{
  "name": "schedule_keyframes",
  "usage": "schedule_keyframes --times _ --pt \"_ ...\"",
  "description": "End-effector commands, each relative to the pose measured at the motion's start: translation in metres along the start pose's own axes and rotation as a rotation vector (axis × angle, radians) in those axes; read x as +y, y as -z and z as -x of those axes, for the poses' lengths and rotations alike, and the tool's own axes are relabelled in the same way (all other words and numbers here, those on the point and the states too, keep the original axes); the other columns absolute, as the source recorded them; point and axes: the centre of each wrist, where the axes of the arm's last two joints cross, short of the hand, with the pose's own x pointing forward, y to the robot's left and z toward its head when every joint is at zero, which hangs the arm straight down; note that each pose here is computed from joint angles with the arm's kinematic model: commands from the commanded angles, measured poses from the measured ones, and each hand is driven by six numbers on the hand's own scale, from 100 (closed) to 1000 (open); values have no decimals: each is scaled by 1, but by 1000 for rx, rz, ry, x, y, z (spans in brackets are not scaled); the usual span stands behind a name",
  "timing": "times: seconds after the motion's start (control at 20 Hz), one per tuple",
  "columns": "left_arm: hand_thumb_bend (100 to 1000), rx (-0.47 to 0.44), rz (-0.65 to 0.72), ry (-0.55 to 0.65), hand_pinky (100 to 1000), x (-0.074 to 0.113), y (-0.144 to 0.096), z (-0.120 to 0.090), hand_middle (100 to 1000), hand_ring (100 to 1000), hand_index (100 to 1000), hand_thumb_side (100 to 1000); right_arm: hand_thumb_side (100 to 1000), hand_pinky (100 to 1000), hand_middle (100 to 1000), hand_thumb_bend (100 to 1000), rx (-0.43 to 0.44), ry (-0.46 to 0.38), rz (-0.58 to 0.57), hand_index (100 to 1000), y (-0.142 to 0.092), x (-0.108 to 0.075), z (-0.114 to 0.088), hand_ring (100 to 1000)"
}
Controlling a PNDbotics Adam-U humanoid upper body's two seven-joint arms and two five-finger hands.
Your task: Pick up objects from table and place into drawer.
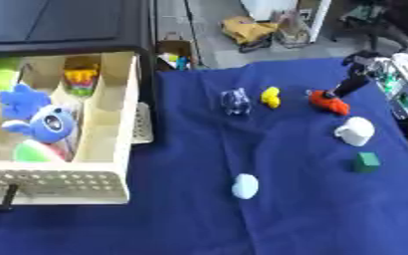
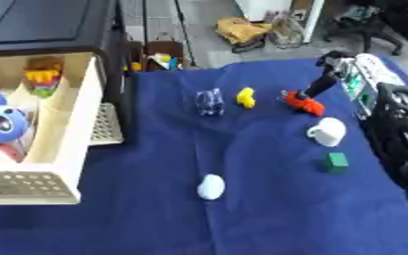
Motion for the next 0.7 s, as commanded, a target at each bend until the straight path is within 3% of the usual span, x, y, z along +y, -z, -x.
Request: schedule_keyframes --times 0.05,0.35,0.7 --pt "172 -27 13 3 375 -1 8 -4 564 487 706 993 355 881 796 500 10 16 44 955 -3 -12 6 918" --pt "167 -30 12 2 372 -1 9 -3 564 486 706 991 365 877 794 365 17 4 64 934 -1 -4 6 909" --pt "163 -31 10 2 369 -1 9 -3 565 483 707 991 345 877 792 332 21 3 70 909 3 6 11 900"
